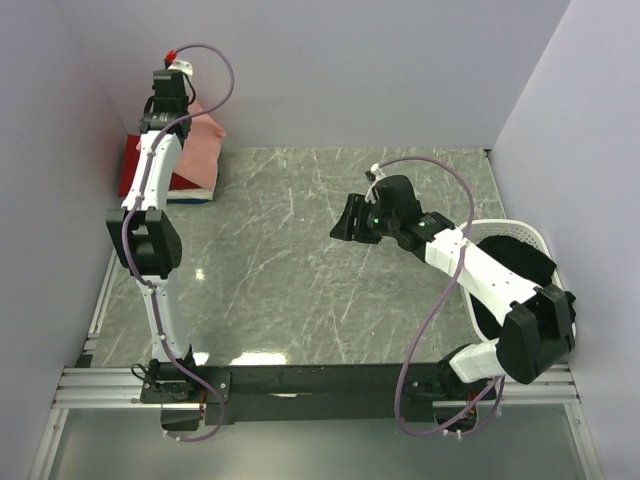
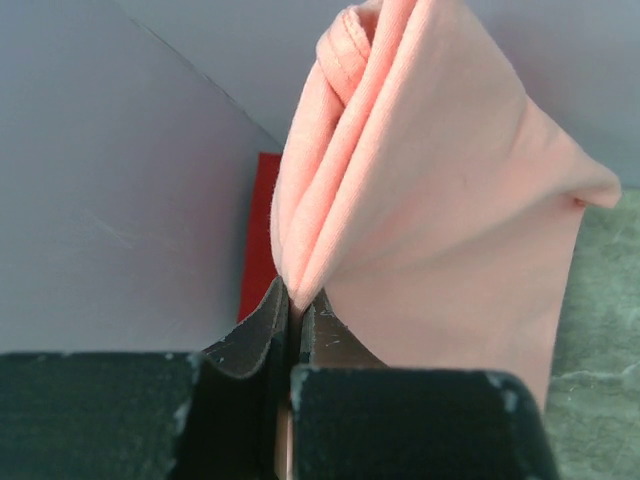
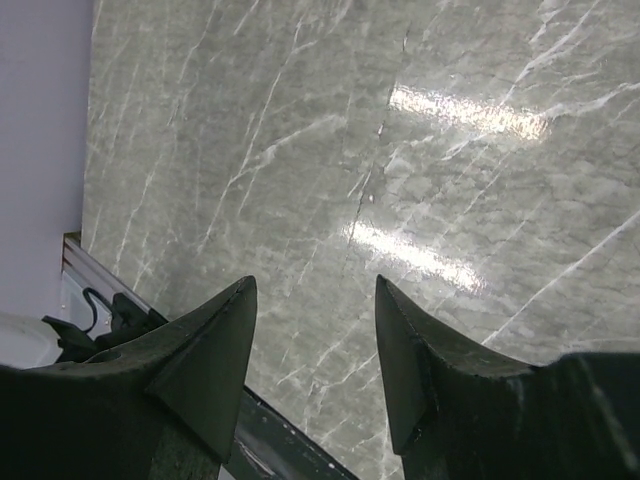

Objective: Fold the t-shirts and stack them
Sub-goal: Neatly place the folded tshirt to the corner

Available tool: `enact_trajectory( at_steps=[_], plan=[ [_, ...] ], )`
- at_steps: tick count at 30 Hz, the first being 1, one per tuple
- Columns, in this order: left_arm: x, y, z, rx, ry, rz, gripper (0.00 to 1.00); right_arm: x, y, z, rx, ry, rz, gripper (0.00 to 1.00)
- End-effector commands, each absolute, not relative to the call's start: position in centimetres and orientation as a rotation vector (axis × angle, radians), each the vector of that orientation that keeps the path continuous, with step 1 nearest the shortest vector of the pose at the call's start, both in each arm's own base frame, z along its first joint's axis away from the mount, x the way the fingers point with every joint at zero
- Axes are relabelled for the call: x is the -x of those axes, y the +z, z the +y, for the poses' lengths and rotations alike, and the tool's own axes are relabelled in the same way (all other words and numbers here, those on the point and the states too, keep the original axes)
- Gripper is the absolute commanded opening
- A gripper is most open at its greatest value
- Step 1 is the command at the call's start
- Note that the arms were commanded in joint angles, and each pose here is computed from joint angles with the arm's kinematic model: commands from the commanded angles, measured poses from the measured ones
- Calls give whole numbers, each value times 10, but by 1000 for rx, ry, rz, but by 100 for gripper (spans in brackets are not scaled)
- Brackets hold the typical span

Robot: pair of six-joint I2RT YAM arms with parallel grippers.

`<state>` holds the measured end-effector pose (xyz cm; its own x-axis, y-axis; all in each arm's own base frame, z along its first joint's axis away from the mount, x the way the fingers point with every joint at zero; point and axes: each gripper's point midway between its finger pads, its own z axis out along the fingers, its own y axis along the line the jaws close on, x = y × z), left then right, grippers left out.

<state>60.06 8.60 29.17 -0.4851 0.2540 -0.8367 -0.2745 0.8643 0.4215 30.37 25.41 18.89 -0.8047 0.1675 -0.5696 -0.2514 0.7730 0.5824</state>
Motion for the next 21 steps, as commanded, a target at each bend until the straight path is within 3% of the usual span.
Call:
enact_trajectory(
  at_steps=[1,5,7,8,11,12,14,16,21],
  plan=[
    [-605,312,106,92,551,1883,0,-312,198,261,89,859,2324,57],
    [-618,265,147,150,535,1931,1,-315,187,264,91,832,2358,57],
    [-623,254,162,202,539,1929,9,-316,183,265,92,821,2378,58],
    [-623,237,179,251,554,1945,21,-316,181,266,97,817,2384,58],
    [-626,233,199,380,474,1908,43,-315,179,267,115,800,2398,60],
    [-627,234,200,379,443,1900,45,-316,179,266,118,789,2398,61],
    [-630,246,190,414,361,1859,63,-316,179,262,107,766,2389,63],
    [-631,250,183,423,296,1828,98,-315,180,260,104,761,2382,65],
    [-618,272,162,444,191,1757,99,-312,185,256,95,764,2346,68]
  ],
)
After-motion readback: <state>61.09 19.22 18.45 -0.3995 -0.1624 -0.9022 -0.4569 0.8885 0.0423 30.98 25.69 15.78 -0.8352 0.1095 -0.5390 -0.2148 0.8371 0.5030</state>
